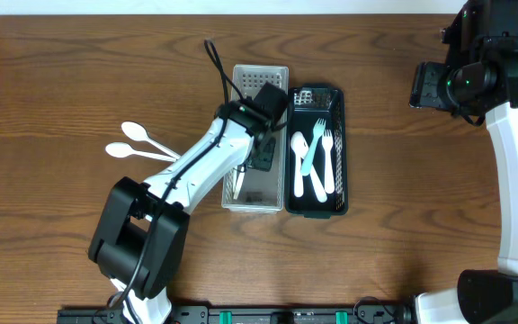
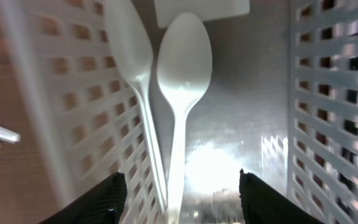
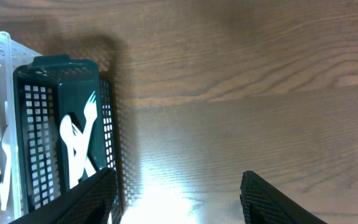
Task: Pack container
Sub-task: 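Place the second spoon into the grey basket and open the gripper, then move the left gripper back to the two remaining spoons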
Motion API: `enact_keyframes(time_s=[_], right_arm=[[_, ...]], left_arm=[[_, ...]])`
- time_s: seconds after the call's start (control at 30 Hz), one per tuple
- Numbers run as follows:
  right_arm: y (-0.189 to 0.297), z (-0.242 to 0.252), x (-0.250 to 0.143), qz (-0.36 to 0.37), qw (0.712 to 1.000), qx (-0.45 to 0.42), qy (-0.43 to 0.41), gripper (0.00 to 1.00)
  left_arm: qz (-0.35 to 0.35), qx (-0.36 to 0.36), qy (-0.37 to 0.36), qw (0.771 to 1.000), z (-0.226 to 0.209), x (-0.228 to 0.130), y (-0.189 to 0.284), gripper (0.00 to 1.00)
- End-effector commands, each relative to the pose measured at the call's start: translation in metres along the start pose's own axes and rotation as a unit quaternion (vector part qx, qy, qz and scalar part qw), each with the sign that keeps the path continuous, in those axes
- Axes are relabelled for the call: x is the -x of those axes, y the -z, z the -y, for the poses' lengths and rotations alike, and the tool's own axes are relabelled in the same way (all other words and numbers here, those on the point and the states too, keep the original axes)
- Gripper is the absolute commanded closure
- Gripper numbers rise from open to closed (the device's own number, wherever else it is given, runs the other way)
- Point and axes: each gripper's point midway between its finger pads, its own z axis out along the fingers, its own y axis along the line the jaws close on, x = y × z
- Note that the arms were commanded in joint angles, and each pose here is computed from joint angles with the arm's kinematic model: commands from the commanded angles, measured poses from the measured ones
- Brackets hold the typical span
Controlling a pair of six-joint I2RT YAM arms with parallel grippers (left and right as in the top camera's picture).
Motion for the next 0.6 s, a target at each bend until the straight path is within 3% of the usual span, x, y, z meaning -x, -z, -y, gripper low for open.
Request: enact_keyframes(time_s=[0.0,0.2,0.33,0.43,0.57], right_arm=[[0.000,0.003,0.002,0.002,1.000,-0.004,0.005,0.33],[0.000,0.003,0.002,0.002,1.000,-0.004,0.005,0.33],[0.000,0.003,0.002,0.002,1.000,-0.004,0.007,0.33],[0.000,0.003,0.002,0.002,1.000,-0.004,0.007,0.33],[0.000,0.003,0.002,0.002,1.000,-0.004,0.007,0.33]], left_arm=[[0.069,0.022,0.004,0.997,-0.016,0.034,0.051,0.38],[0.184,0.046,0.067,0.980,-0.071,0.057,0.149,0.36],[0.213,0.061,0.201,0.954,-0.146,0.046,0.182,0.35],[0.179,0.078,0.363,0.911,-0.212,0.018,0.177,0.29],[0.108,0.050,0.517,0.848,-0.257,-0.016,0.139,0.21]])
